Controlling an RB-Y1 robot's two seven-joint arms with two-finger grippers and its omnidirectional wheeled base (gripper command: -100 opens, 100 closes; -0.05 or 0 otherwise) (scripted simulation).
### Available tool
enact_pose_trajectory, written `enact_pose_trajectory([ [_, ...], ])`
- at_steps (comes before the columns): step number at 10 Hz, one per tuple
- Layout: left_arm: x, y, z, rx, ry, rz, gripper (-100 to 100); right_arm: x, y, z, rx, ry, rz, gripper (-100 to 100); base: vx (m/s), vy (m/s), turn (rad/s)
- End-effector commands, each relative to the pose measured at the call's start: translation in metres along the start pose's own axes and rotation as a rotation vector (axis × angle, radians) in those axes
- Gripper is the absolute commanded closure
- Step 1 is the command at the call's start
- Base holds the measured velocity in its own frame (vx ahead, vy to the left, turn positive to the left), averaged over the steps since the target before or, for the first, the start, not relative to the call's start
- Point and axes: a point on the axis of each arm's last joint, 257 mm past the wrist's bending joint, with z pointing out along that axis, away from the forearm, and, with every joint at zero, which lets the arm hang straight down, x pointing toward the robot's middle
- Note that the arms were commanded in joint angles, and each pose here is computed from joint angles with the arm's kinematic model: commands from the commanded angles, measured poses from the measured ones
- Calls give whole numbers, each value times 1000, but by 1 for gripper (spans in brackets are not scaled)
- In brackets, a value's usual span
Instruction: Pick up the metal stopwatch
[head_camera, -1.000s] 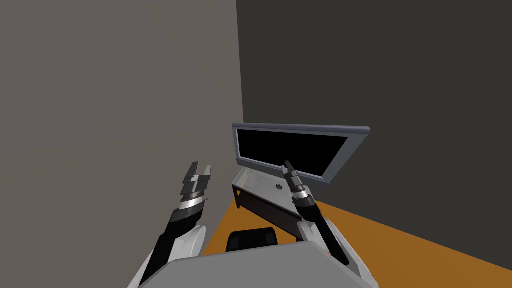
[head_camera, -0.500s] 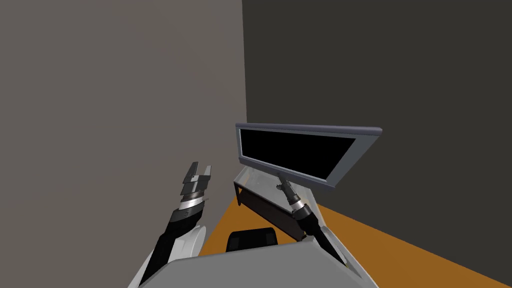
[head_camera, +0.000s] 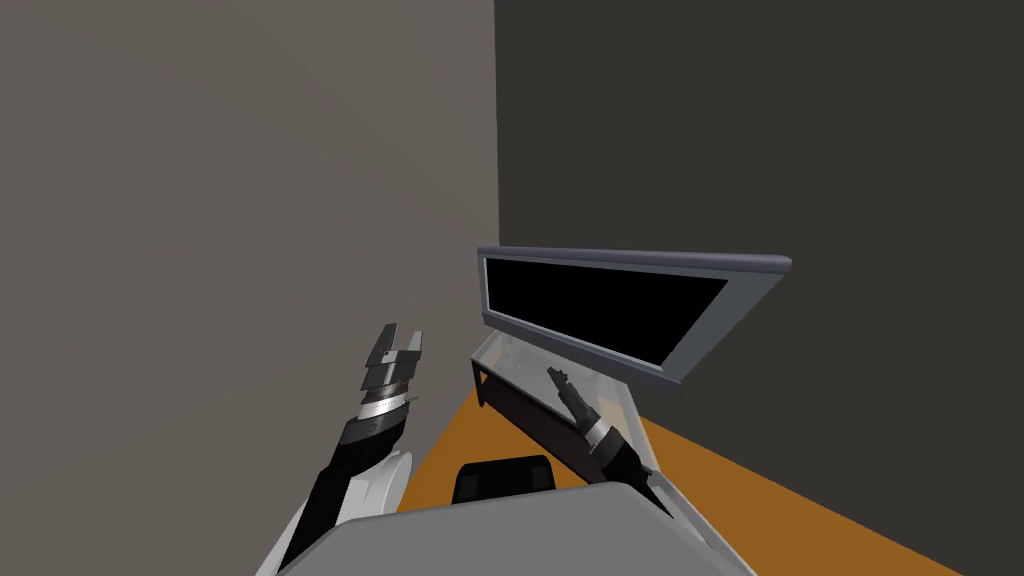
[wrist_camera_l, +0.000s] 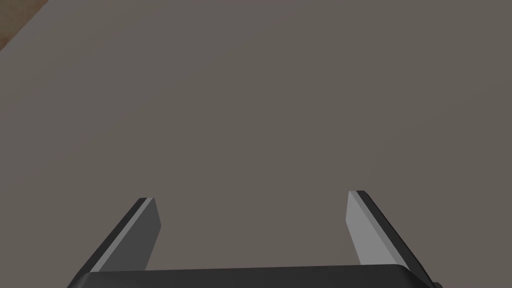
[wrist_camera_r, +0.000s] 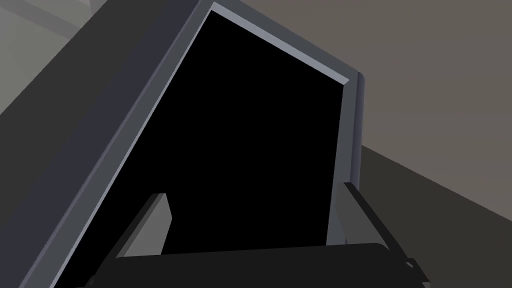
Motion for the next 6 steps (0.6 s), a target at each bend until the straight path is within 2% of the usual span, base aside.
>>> enact_pose_trajectory([
  [1, 0, 0, 0, 0, 0, 0, 0, 30, -29, -15, 69, 96, -51, -100, -43, -55, 256],
  [2, 0, 0, 0, 0, 0, 0, 0, 48, -53, -30, 121, 162, -84, -100, -40, -68, 313],
  [3, 0, 0, 0, 0, 0, 0, 0, 49, -54, -30, 123, 163, -84, -100, -24, -58, 115],
  [4, 0, 0, 0, 0, 0, 0, 0, 65, -75, -47, 170, 229, -119, -100, -14, -47, 177],
  [5, 0, 0, 0, 0, 0, 0, 0, 65, -75, -47, 170, 229, -119, -100, -10, -35, 109],
  [6, 0, 0, 0, 0, 0, 0, 0, 79, -96, -66, 216, 294, -154, -100, -9, -32, 213],
])
